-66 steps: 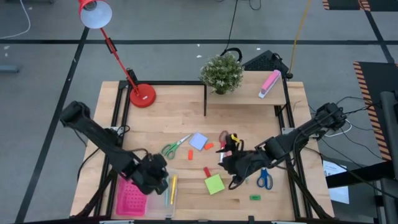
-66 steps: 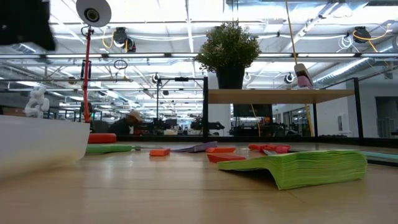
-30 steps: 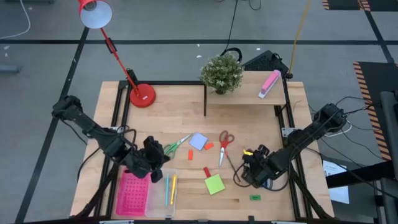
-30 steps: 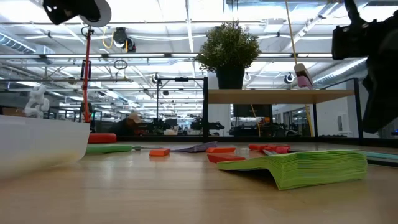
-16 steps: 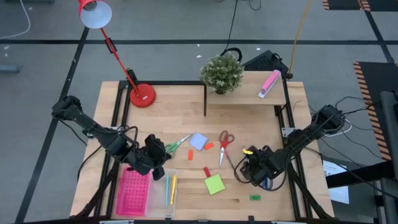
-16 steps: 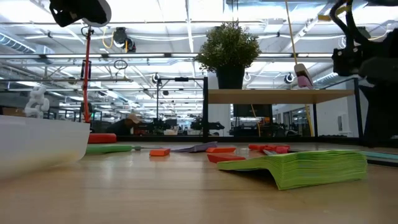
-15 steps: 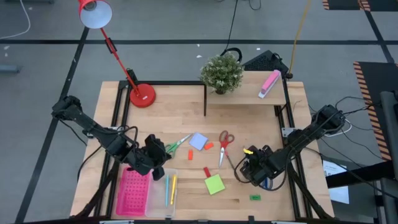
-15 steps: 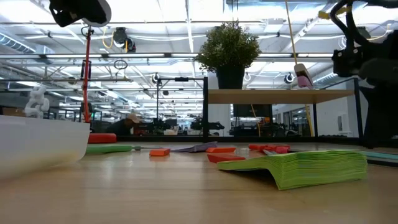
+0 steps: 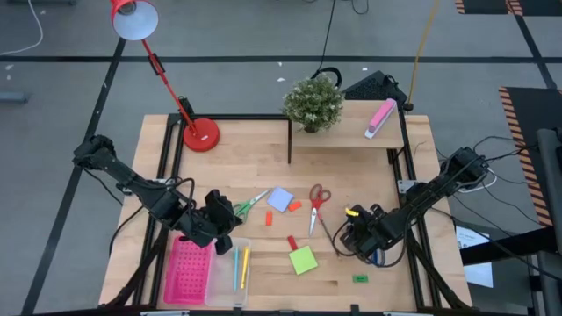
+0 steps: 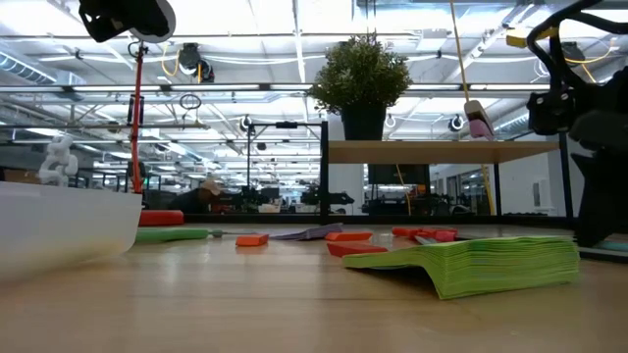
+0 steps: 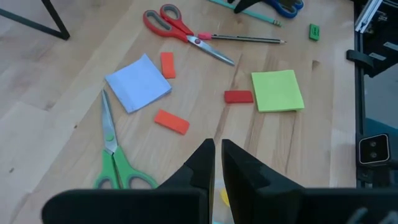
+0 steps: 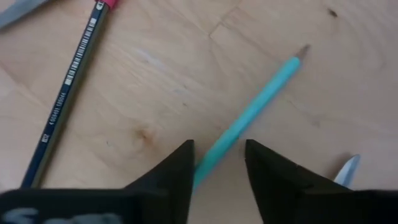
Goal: Pack school essentials
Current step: Put the light blue pencil into the pink supply box
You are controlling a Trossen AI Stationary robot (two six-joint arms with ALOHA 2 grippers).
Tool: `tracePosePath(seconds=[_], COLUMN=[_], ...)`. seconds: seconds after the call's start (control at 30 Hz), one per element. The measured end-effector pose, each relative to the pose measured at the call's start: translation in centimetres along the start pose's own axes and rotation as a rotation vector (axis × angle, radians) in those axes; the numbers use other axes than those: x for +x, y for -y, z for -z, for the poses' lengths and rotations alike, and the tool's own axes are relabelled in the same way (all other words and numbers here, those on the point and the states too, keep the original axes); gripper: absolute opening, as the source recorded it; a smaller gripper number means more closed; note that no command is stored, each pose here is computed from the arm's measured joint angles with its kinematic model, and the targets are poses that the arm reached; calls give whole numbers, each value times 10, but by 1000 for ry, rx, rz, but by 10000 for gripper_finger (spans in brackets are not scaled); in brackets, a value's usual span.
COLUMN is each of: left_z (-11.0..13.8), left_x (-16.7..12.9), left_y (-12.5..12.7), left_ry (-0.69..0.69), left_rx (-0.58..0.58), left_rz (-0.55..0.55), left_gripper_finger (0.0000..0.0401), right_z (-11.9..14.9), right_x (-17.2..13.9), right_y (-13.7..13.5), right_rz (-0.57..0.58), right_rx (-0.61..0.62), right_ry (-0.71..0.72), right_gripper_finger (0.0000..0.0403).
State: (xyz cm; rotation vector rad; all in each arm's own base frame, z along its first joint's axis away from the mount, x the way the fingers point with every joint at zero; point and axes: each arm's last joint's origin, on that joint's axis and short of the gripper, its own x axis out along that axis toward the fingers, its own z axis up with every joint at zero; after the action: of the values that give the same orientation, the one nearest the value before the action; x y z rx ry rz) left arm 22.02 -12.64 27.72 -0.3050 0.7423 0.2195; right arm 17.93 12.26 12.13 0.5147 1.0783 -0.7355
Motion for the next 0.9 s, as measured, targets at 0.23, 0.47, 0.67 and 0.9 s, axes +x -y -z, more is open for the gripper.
tracePosePath(seconds=[0.23, 0.47, 0.67, 0.9], left_z=[0, 0, 0, -7], left_x=[0, 0, 0, 2], left_y=[0, 0, 0, 0], left_ry=[0, 0, 0, 38], left_rx=[0, 8, 12, 27], left_rz=[0, 0, 0, 21], left_gripper_finger=[31, 31, 31, 31], right_z=[-1, -3, -5, -9], right_x=[1, 1, -2, -9], right_y=[0, 0, 1, -6], right_rz=[0, 2, -21, -127], right_rx=[16, -9, -84, -237], right_ry=[-7, -7, 10, 43], right_gripper_finger=[21, 17, 9, 10])
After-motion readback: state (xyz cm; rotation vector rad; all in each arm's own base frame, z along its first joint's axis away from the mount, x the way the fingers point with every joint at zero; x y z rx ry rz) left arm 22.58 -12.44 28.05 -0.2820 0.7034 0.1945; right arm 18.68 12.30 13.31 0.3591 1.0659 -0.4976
